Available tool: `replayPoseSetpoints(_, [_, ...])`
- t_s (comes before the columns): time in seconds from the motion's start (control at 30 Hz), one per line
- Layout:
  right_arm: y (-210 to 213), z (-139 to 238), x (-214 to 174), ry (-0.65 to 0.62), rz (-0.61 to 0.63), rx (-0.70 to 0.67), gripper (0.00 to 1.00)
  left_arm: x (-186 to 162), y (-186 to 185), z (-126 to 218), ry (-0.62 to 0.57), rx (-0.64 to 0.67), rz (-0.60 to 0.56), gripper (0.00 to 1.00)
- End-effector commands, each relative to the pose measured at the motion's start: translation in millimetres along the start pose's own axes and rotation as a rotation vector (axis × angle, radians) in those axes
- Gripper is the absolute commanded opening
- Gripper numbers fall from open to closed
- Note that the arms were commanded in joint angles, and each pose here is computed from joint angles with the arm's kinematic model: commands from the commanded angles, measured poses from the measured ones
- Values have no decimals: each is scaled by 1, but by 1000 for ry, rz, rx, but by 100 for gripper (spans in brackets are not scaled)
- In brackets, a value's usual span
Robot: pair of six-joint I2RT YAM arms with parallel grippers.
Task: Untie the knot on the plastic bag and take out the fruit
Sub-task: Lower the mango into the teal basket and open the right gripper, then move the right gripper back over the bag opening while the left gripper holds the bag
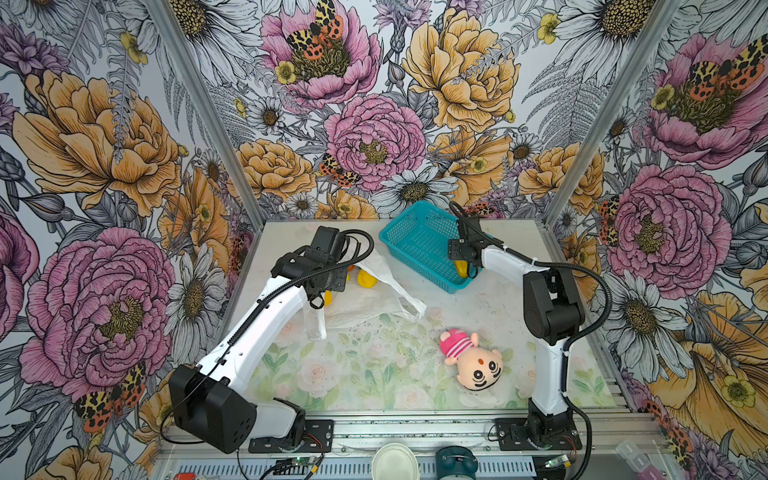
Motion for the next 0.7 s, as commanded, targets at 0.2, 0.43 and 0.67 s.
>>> replayPoseSetpoints(0.2, [-8,92,30,-176,-62,60,78,15,16,41,-159,-6,270,0])
replayPoseSetpoints(0.43, [13,184,12,-319,-2,191,78,26,-25,32,-252,76,138,0])
replayPoseSetpoints(0.67, [67,259,-27,-434,198,451,73,14,-43,15,-288,-18,187,0])
Point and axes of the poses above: each gripper's point midway between its finger pads, its own z axis back along the fingers, its own y axis along the line the jaws close on, x = y × z, the point moved 6 cm from there along z, back along the fingers, and after that the axes turned 1 degree about -z, right-handed, at the moved point
